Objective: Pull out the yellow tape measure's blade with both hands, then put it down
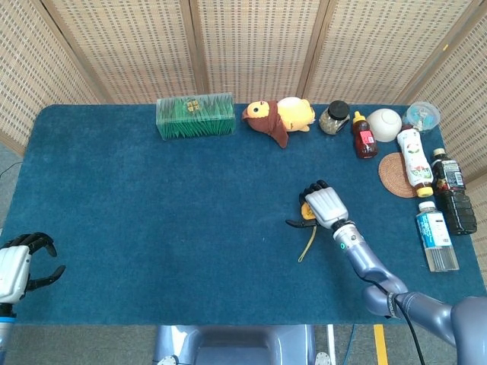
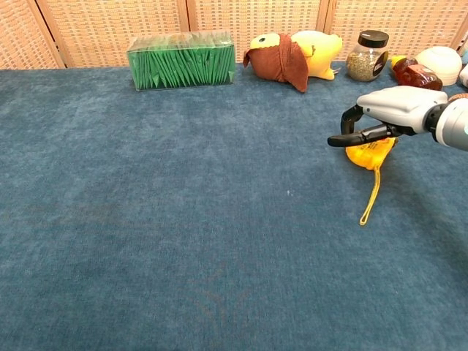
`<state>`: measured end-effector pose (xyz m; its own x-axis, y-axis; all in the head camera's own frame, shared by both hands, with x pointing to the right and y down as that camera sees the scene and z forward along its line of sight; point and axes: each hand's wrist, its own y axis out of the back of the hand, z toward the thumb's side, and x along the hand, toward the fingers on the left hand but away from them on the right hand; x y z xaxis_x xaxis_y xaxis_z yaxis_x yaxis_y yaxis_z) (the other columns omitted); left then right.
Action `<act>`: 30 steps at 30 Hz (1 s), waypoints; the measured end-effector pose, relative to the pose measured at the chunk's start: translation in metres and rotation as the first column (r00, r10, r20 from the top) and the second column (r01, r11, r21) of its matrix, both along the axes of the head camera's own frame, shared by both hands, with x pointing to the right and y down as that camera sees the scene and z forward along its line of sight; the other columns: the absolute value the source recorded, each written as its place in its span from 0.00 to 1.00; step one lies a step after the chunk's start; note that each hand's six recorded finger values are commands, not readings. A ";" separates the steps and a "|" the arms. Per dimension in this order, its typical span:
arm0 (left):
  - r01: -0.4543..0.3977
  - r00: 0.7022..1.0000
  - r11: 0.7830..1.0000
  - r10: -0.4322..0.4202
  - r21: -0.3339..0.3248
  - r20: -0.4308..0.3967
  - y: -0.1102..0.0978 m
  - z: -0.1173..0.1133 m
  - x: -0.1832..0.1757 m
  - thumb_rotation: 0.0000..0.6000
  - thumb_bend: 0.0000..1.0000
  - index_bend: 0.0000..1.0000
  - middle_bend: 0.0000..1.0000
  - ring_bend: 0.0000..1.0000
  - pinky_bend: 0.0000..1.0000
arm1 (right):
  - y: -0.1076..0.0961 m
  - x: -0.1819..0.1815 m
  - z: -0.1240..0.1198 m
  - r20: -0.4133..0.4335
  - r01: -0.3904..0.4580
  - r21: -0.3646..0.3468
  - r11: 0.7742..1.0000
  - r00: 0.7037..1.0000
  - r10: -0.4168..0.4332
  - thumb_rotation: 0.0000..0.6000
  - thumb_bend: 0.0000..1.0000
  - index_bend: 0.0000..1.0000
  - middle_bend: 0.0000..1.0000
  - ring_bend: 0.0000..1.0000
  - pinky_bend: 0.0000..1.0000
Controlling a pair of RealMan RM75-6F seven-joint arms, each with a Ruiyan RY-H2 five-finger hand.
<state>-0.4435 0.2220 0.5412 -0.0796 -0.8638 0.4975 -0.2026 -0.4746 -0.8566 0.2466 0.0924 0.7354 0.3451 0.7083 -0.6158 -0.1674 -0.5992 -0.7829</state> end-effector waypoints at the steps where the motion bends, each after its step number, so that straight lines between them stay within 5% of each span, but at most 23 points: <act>1: -0.001 1.000 1.000 0.001 0.000 0.000 0.000 0.000 0.000 0.98 0.19 0.54 0.38 0.30 0.33 | 0.001 0.001 -0.001 -0.003 0.006 0.001 1.000 1.000 -0.006 0.00 0.13 0.40 0.33 0.21 0.13; 16: -0.018 1.000 1.000 0.018 0.007 -0.014 -0.003 -0.001 0.010 0.98 0.19 0.54 0.38 0.30 0.33 | 0.021 0.019 -0.027 -0.009 0.035 0.018 0.999 0.999 -0.035 0.00 0.13 0.38 0.33 0.24 0.15; 24: -0.020 1.000 1.000 0.021 0.011 -0.013 -0.004 -0.003 0.011 0.98 0.19 0.54 0.38 0.30 0.33 | 0.016 0.008 -0.047 0.093 0.001 0.031 1.000 0.996 -0.004 0.00 0.13 0.32 0.36 0.36 0.28; 30: -0.018 1.000 1.000 0.018 0.007 -0.009 -0.003 -0.003 0.009 0.98 0.19 0.54 0.38 0.30 0.33 | 0.004 0.020 -0.050 0.067 -0.021 0.071 0.997 0.998 0.016 0.00 0.12 0.31 0.41 0.43 0.39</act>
<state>-0.4345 0.2187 0.5386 -0.0598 -0.8684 0.4922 -0.2017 -0.4724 -0.8580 0.2670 0.0962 0.6854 0.3699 0.7564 -0.5395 -0.1028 -0.5438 -0.8329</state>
